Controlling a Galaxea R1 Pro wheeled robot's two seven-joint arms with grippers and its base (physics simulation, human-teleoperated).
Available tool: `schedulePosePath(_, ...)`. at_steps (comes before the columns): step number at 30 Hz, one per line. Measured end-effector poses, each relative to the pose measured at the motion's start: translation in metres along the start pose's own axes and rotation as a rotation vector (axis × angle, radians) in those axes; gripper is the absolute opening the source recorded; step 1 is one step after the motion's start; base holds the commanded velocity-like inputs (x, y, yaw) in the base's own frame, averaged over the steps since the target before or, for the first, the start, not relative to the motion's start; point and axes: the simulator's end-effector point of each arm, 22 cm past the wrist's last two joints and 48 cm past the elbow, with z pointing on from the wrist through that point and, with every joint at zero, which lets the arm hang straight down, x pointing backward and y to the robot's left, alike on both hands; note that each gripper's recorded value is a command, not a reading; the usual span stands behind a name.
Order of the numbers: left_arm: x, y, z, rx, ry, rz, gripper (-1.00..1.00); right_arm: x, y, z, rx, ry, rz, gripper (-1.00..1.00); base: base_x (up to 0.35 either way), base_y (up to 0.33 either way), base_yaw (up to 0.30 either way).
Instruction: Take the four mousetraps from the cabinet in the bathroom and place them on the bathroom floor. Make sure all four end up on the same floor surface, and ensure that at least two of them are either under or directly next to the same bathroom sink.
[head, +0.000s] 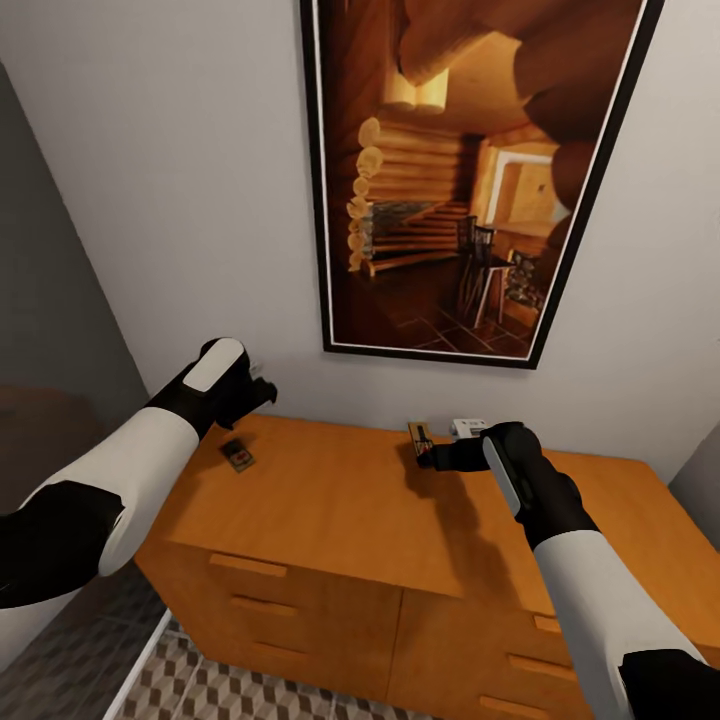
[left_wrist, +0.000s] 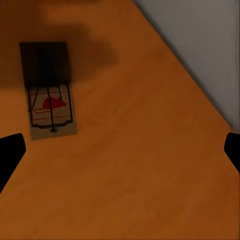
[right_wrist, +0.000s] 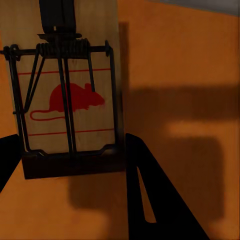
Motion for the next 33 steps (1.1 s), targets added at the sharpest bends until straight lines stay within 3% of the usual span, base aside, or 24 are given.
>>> schedulePosePath(5, -0.003, 0.0, 0.0, 0.0, -0.011, -0.014, 1.0, 0.0, 0.001, 0.001, -0.001, 0.001, 0.0, -1.0, 0.012, -0.012, 0.0)
schedulePosePath(10, -0.014, 0.006, 0.0, -0.012, -0.053, -0.08, 1.0, 0.001, 0.001, 0.001, -0.001, 0.002, 0.0, -1.0, 0.002, -0.002, 0.0)
schedulePosePath(15, -0.029, 0.035, 0.01, -0.071, -0.089, -0.148, 1.0, 0.003, 0.001, 0.002, -0.001, 0.007, 0.001, -1.0, 0.0, 0.0, 0.0)
schedulePosePath(21, -0.042, 0.065, 0.018, -0.152, -0.147, -0.173, 1.0, 0.006, 0.0, 0.003, -0.001, 0.01, 0.002, -1.0, 0.0, 0.0, 0.0)
schedulePosePath(27, -0.051, 0.073, 0.017, -0.196, -0.206, -0.15, 1.0, 0.006, 0.0, 0.003, -0.001, 0.011, 0.001, -1.0, 0.0, 0.0, 0.0)
schedulePosePath(33, -0.046, 0.076, 0.022, -0.203, -0.209, -0.139, 1.0, 0.006, 0.0, 0.003, 0.0, 0.011, 0.002, -1.0, 0.008, -0.007, 0.0)
